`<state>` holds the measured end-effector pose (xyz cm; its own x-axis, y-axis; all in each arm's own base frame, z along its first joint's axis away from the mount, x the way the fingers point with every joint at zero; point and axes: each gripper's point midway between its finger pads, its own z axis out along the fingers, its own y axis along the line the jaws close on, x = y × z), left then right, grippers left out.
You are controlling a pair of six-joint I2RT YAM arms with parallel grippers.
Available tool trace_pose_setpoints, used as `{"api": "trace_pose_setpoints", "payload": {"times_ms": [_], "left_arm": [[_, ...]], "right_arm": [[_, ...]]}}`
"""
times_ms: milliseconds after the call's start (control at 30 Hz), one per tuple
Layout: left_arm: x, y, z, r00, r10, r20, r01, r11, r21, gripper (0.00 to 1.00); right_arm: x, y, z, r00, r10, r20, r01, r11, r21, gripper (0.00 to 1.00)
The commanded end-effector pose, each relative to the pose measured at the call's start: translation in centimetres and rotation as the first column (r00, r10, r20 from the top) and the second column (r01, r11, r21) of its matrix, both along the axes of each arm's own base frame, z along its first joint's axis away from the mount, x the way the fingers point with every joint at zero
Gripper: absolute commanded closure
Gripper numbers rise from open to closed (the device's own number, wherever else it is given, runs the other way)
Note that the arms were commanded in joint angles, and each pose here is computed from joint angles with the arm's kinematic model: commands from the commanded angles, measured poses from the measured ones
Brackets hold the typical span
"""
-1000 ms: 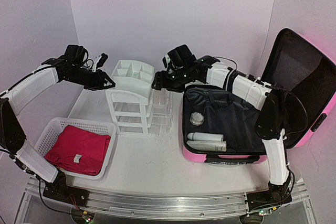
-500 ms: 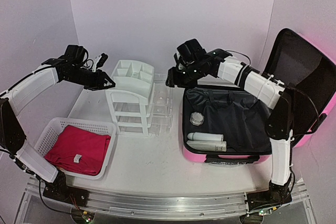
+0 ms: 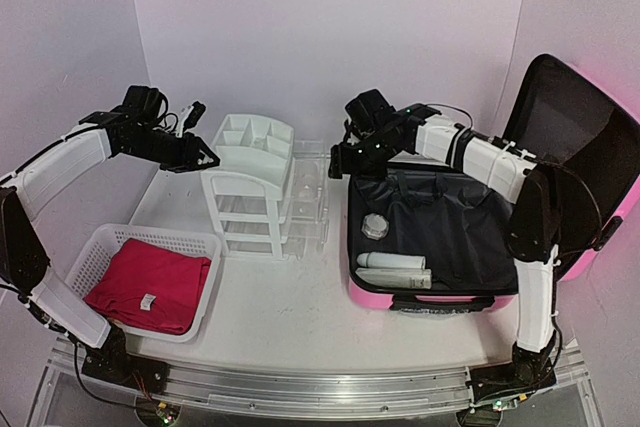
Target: Open, take out, and arrange the luggage
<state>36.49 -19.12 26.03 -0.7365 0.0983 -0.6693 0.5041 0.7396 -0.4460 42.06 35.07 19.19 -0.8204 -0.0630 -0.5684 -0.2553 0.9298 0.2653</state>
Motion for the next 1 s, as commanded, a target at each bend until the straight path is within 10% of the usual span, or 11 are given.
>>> {"api": "trace_pose_setpoints", "payload": {"times_ms": [0,967], "left_arm": [[-1.4,-0.6,-1.0,0.998,-0.041,-0.057,0.040,0.999,-0.010,0.70],[-1.5,-0.8,-1.1,0.997,-0.050,-0.064,0.049,0.999,-0.021,0.70]], "right_arm": [[0.6,2.5,0.4,0.999,0.043,0.001,-0.043,0.997,0.071,0.27],[-0.5,10.6,1.3,0.988,0.148,0.046,-0.154,0.976,0.156,0.02]]}}
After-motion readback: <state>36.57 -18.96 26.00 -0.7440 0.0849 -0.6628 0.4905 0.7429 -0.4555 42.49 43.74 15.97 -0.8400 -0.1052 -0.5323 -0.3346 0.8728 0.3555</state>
